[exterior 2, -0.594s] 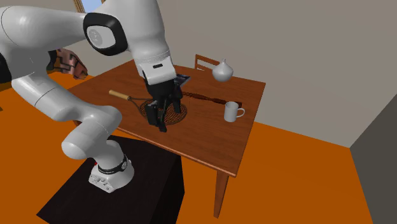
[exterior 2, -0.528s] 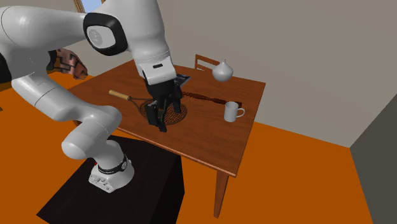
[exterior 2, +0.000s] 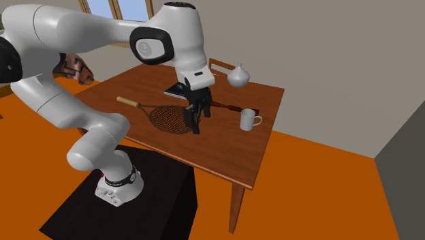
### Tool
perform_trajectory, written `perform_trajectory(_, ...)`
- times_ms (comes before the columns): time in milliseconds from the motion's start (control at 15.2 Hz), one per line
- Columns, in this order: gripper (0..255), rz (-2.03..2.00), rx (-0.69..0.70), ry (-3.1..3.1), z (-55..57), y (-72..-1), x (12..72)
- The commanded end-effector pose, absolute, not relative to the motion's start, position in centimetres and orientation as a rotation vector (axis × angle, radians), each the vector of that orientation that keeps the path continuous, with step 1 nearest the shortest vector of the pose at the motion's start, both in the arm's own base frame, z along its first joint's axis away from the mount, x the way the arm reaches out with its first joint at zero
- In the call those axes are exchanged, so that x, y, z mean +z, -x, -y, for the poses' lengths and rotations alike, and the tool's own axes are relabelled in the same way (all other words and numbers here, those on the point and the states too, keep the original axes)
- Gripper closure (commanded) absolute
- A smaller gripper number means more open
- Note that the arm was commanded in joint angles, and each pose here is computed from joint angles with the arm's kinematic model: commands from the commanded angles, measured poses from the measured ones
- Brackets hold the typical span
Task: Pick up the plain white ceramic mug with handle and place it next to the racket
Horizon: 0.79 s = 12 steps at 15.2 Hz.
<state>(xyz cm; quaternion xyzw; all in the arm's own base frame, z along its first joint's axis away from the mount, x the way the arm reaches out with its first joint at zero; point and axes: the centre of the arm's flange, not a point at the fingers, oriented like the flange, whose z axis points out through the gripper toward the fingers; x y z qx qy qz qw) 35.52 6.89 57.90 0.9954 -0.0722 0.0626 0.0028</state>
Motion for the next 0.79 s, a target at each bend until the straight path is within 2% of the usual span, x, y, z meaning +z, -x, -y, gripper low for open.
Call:
perform_trajectory(0,0,0.221,0.189,-3.123,-9.1,-36.5,57.0)
perform_trajectory(726,0,0.185,0.150,-3.129,-21.5,-42.0,51.6)
